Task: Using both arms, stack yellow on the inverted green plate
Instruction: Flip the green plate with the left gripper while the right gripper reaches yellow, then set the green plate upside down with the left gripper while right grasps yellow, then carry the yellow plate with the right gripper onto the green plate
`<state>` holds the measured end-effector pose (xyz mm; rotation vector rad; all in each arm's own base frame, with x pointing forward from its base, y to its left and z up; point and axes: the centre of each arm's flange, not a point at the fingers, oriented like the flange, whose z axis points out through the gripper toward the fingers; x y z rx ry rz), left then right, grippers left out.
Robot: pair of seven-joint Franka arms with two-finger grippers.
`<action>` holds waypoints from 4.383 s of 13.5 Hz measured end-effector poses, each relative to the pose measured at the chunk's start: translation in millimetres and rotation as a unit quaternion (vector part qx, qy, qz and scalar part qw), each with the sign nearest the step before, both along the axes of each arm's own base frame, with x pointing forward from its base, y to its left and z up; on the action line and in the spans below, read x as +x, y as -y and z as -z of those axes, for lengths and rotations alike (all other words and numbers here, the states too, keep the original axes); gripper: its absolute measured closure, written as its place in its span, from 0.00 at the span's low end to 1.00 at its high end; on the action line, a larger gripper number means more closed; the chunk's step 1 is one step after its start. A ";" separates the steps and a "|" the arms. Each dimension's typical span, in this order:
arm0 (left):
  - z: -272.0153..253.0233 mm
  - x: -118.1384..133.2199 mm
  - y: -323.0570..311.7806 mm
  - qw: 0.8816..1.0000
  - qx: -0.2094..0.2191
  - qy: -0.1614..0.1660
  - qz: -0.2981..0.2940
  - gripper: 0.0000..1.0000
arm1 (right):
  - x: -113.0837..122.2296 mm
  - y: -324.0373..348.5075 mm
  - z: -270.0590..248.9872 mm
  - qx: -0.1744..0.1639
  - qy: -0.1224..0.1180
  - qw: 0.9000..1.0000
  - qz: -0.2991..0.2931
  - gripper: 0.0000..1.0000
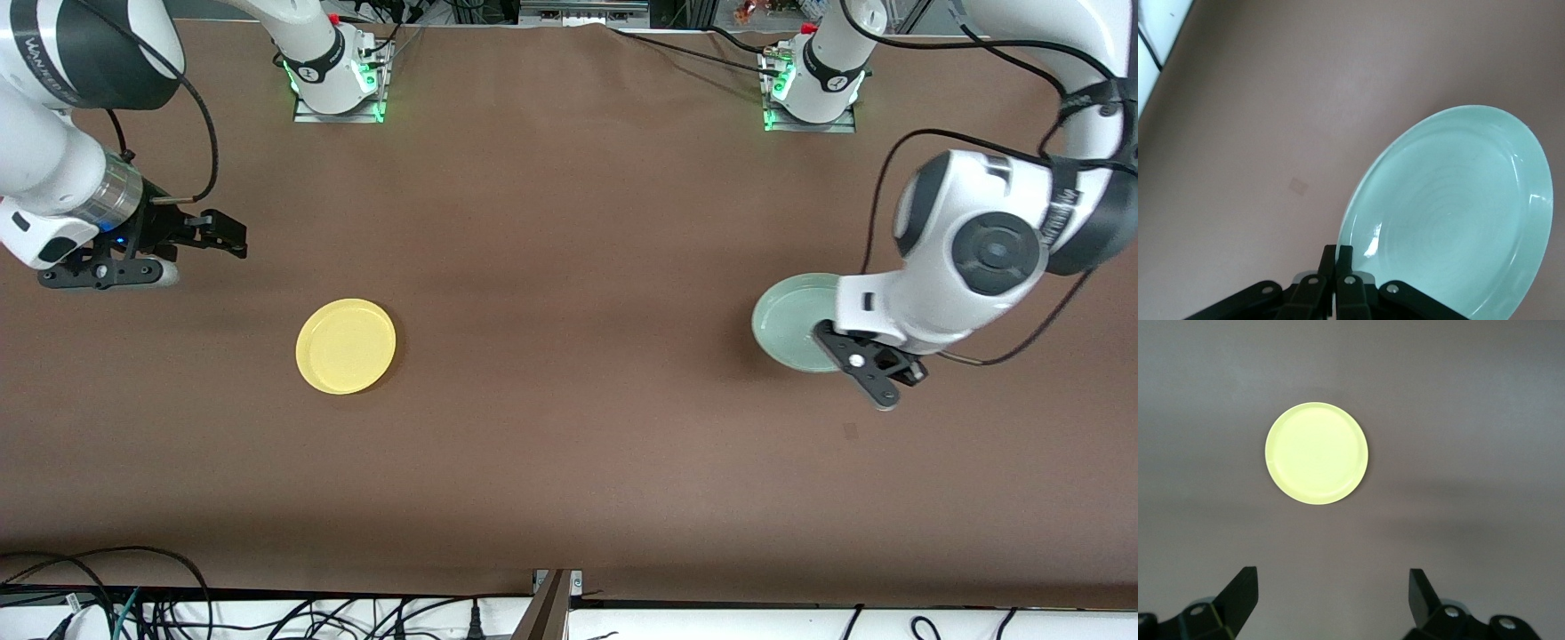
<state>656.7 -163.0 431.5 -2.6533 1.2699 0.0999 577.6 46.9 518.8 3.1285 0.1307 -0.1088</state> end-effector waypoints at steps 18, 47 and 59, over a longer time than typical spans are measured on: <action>187.0 -167.3 329.0 0.893 0.331 0.299 -0.052 0.97 | 47.1 36.1 164.9 -0.013 0.017 0.999 -0.028 0.00; -105.0 2.8 68.1 0.887 -0.116 0.074 -0.441 0.00 | 55.3 51.1 320.9 0.075 0.023 0.992 -0.095 0.98; -216.0 -121.6 -113.4 0.940 -0.063 0.043 -0.332 0.00 | 35.8 -185.6 223.8 0.123 -0.034 0.991 0.033 0.98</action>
